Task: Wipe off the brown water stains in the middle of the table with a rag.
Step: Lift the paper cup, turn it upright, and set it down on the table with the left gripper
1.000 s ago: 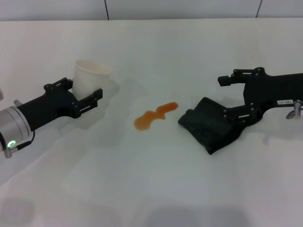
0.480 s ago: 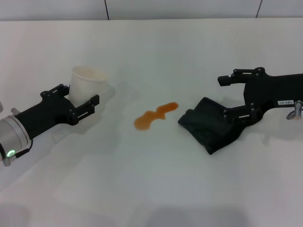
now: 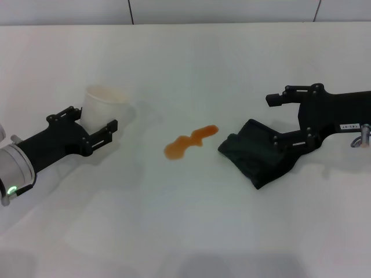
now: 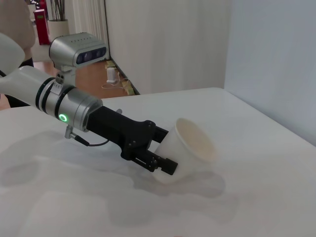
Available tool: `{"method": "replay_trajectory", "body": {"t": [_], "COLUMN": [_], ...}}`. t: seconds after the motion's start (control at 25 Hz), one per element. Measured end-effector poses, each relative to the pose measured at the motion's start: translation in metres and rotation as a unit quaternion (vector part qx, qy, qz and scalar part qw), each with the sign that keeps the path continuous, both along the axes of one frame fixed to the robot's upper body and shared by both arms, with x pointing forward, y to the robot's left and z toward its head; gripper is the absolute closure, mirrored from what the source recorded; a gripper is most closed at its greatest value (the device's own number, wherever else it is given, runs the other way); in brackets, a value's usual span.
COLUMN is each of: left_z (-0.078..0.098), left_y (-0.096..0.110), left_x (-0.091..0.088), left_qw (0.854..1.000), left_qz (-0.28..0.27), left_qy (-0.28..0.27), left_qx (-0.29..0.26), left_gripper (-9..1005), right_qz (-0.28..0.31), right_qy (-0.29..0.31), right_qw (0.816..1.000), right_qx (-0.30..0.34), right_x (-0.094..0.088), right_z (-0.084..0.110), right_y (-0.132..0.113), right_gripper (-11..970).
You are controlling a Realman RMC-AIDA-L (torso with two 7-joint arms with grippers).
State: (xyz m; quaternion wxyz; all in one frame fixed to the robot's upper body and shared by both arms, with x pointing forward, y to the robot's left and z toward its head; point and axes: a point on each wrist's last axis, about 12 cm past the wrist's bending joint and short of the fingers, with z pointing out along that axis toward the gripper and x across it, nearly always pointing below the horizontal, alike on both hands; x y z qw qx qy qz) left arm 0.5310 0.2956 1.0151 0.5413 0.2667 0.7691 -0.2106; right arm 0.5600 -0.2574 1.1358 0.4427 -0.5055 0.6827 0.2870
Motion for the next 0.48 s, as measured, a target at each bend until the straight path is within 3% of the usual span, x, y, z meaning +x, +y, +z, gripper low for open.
{"method": "replay_trajectory", "body": {"t": [0.48], "left_z": [0.0004], "left_y": [-0.0022], "left_x": [0.0032], "left_qw": [1.0], "left_qz": [-0.001], "left_qy": [-0.004], "left_qx": [0.007], "left_gripper": [291], "right_qz": [0.003], "right_qy": [0.004], "right_qw": [1.0], "right_qx": [0.007], "right_x": [-0.0029], "right_z": [-0.0009], "right_y": [-0.0002], "right_gripper": [119]}}
